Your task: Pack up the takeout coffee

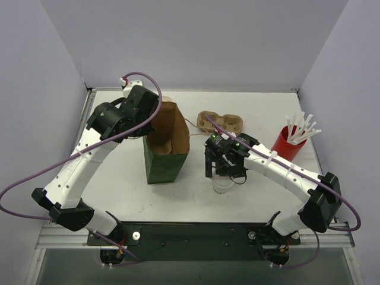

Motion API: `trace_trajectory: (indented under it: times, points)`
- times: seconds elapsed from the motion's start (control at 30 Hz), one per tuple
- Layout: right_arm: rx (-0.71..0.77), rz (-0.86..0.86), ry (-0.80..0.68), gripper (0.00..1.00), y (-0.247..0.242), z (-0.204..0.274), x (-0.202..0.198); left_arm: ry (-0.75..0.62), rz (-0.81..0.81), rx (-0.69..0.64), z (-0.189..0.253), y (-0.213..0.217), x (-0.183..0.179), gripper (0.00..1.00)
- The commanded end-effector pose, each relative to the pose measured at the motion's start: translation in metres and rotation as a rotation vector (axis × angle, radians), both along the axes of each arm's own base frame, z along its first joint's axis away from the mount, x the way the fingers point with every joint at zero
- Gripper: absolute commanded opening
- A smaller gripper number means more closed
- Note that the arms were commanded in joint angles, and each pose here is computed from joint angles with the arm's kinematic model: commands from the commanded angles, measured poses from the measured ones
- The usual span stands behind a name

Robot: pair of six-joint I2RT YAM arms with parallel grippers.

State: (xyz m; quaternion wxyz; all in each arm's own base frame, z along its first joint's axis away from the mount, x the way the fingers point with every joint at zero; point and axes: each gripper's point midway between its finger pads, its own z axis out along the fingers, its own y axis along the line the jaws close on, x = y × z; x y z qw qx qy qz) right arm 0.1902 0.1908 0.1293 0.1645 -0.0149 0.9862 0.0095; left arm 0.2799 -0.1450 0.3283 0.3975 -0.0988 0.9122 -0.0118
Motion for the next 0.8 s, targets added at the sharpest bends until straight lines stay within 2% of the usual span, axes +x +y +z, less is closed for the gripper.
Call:
trace_trajectory:
  times: [0.0, 0.77]
  points:
    - [-0.041, -0.051, -0.066, 0.88, -0.012, 0.005, 0.005, -0.052, -0.009, -0.032, 0.019, -0.001, 0.004, 0.00]
    - [-0.054, -0.035, -0.054, 0.87, -0.011, -0.010, 0.004, -0.042, -0.019, -0.028, 0.016, -0.004, 0.006, 0.00]
